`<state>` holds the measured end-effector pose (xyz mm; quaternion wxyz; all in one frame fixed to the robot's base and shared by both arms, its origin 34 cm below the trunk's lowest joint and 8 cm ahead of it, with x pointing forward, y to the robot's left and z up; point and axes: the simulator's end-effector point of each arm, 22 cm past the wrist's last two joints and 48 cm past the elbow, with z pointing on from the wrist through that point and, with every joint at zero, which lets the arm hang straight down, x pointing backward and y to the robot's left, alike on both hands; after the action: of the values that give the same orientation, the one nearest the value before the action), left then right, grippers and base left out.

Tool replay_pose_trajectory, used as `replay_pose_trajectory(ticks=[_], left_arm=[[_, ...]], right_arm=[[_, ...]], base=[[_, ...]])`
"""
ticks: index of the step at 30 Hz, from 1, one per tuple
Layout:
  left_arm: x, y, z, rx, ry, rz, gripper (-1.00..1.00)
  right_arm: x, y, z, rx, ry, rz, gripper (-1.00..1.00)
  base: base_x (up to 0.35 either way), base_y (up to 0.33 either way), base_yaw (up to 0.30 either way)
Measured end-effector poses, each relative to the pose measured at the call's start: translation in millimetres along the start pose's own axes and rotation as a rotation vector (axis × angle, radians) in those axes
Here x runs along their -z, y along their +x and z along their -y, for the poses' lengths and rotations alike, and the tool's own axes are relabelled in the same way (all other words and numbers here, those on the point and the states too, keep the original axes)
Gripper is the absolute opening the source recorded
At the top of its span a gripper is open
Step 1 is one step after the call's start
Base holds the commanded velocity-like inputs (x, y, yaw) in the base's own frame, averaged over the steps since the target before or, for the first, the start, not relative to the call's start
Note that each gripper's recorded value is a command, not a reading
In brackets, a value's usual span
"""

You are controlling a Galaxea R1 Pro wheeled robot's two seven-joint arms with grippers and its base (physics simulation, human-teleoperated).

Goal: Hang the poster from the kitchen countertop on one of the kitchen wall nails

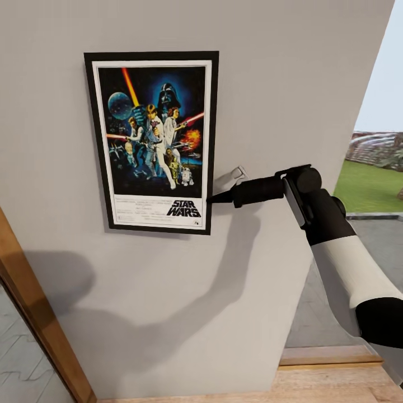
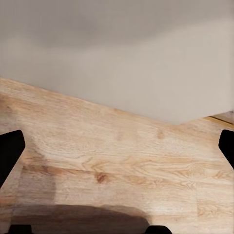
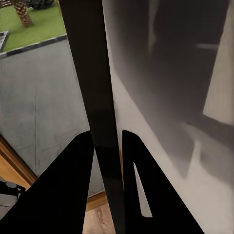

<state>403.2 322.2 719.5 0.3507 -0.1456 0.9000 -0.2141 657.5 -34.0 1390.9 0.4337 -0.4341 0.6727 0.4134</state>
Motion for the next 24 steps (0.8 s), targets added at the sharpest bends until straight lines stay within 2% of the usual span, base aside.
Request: replay_pose_trajectory(ticks=[24], left_arm=[[0.3,-0.1,-0.1,0.000,0.000,0.000,1.00]], right_arm=[[0.2,-0.2,-0.2,0.000,0.001,0.000,-1.00]], base=[[0.012,0.000,0.000]])
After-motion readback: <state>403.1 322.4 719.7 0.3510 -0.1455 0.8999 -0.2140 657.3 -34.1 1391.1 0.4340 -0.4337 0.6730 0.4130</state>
